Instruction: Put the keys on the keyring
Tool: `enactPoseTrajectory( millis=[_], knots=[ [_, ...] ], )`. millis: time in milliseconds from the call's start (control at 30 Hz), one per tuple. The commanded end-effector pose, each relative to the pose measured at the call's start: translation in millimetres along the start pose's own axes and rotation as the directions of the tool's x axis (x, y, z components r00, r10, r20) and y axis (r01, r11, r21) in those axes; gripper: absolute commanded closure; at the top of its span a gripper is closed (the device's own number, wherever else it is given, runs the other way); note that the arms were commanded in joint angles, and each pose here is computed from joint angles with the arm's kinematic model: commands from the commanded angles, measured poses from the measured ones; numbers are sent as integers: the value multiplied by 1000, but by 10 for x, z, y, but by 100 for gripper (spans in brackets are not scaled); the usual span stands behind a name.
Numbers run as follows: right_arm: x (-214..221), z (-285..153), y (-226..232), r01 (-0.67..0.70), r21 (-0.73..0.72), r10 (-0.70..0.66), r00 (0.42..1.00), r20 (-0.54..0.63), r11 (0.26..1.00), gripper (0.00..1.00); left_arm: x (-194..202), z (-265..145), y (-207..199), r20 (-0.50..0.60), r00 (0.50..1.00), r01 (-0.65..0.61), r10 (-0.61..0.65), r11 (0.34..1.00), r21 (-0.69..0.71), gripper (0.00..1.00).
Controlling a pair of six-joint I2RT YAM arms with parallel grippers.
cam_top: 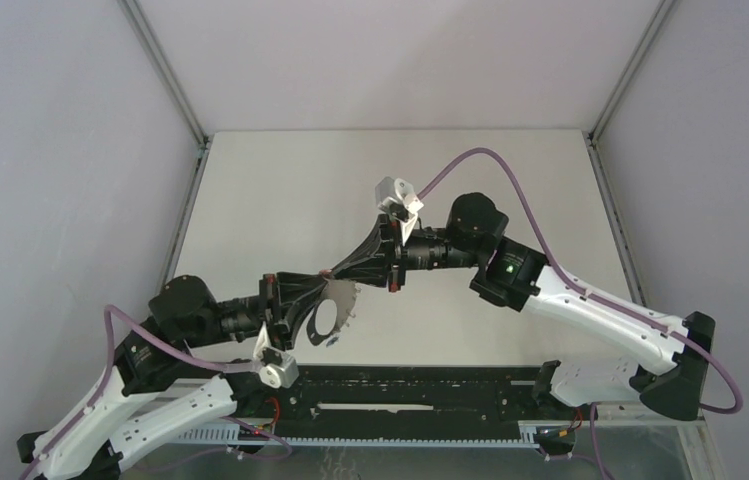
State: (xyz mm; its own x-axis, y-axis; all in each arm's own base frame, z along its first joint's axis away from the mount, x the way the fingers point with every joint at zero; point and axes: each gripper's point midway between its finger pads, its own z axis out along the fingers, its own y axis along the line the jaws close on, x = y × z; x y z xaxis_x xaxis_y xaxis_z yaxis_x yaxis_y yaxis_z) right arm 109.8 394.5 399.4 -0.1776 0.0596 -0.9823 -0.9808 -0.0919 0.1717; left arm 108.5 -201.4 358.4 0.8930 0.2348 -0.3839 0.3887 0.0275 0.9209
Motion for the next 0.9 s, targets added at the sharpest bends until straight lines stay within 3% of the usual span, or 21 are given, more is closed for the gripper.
enactPoseTrajectory(
  millis=[0,333,633,867],
  knots=[
    [-380,-93,92,52,20,-54,990,131,998,100,-11,17,-47,16,995,-97,97,995,21,74],
    [-436,-229,150,70,-4,-67,972,224,998,100,-197,-95,159,45,984,176,-175,984,-34,58],
    [-326,-250,248,83,-94,-62,976,208,992,100,-275,-143,408,86,864,503,-496,853,-136,51],
    [-174,-195,264,71,-164,-44,985,165,984,100,-353,-34,400,86,780,626,-620,777,-67,57]
  ],
)
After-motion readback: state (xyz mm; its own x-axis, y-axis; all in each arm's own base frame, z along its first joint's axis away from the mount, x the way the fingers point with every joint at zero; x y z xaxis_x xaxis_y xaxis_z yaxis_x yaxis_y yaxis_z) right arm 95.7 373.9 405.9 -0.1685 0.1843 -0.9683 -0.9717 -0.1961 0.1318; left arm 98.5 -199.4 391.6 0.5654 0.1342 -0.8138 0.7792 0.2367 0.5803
